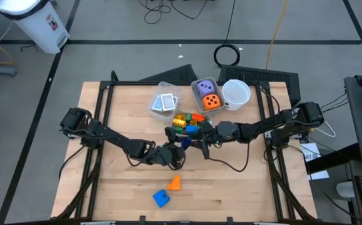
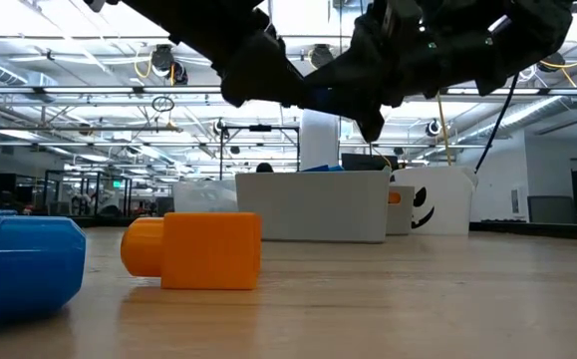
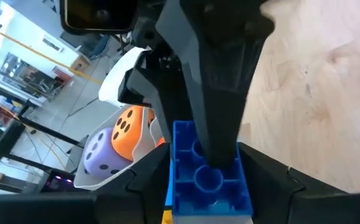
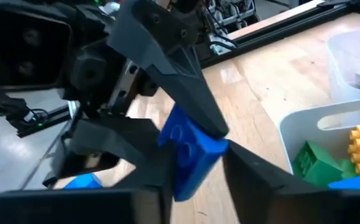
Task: Pick & Place Toys
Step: Put the blue game piece into the bottom gray bin
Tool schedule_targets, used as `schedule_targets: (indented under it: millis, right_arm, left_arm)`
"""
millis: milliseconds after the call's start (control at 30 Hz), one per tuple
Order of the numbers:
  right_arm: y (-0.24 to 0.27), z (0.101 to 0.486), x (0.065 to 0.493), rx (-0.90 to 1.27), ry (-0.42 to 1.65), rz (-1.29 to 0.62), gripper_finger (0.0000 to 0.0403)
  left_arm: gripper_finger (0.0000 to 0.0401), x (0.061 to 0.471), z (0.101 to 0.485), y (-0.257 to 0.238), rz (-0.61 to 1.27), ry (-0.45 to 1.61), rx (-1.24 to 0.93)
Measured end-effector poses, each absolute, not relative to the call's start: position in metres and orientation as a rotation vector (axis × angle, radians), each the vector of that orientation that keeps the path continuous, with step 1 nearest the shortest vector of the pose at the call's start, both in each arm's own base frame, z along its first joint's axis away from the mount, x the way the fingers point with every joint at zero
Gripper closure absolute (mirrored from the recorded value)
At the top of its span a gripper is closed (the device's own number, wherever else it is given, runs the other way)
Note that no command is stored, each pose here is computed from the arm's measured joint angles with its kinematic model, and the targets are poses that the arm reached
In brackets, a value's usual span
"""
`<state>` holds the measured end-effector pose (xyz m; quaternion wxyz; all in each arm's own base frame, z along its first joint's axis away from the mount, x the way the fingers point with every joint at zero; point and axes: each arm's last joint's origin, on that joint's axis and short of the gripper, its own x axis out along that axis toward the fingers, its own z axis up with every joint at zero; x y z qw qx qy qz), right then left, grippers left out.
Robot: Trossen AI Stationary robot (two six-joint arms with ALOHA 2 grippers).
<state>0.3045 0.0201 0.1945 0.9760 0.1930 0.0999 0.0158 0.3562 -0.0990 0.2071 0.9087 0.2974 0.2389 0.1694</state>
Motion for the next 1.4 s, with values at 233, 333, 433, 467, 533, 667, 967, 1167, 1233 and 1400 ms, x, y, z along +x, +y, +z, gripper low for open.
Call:
schedule_targets:
  millis: [233, 333, 433, 467, 533, 667, 967, 1167, 1233, 1400]
  right_arm:
    - [0.019, 0.196, 0.303, 0.290, 0.203, 0.039, 0.0388]
    - [0.017, 0.203, 0.300, 0.271, 0.194, 0.043, 0.0385]
    - [0.014, 0.209, 0.295, 0.252, 0.207, 0.040, 0.0379]
    - [0.014, 0.211, 0.293, 0.232, 0.210, 0.034, 0.0381]
    - [0.013, 0.214, 0.289, 0.187, 0.224, 0.000, 0.0388]
    - [0.006, 0.212, 0.282, 0.101, 0.290, -0.209, 0.0391]
    - [-0.007, 0.194, 0.272, 0.009, 0.394, -0.455, 0.0387]
    - [-0.014, 0.186, 0.268, 0.000, 0.476, -0.465, 0.0376]
    - [-0.015, 0.182, 0.266, -0.004, 0.517, -0.445, 0.0366]
    - [-0.015, 0.181, 0.265, -0.007, 0.531, -0.448, 0.0322]
  left_arm:
    - [0.0212, 0.356, 0.208, -0.102, 0.348, 0.453, 0.463]
    - [0.0206, 0.355, 0.209, -0.106, 0.356, 0.433, 0.430]
    - [0.0191, 0.354, 0.210, -0.110, 0.360, 0.425, 0.430]
    - [0.0185, 0.354, 0.210, -0.111, 0.364, 0.423, 0.431]
    - [0.0174, 0.353, 0.210, -0.112, 0.380, 0.418, 0.419]
    - [0.0157, 0.350, 0.215, -0.117, 0.370, 0.390, 0.349]
    - [0.0146, 0.352, 0.215, -0.110, 0.269, 0.401, 0.163]
    - [0.0146, 0.352, 0.206, -0.096, 0.232, 0.506, 0.065]
    - [0.0146, 0.352, 0.204, -0.094, 0.214, 0.533, 0.045]
    - [0.0146, 0.352, 0.203, -0.093, 0.173, 0.547, -0.015]
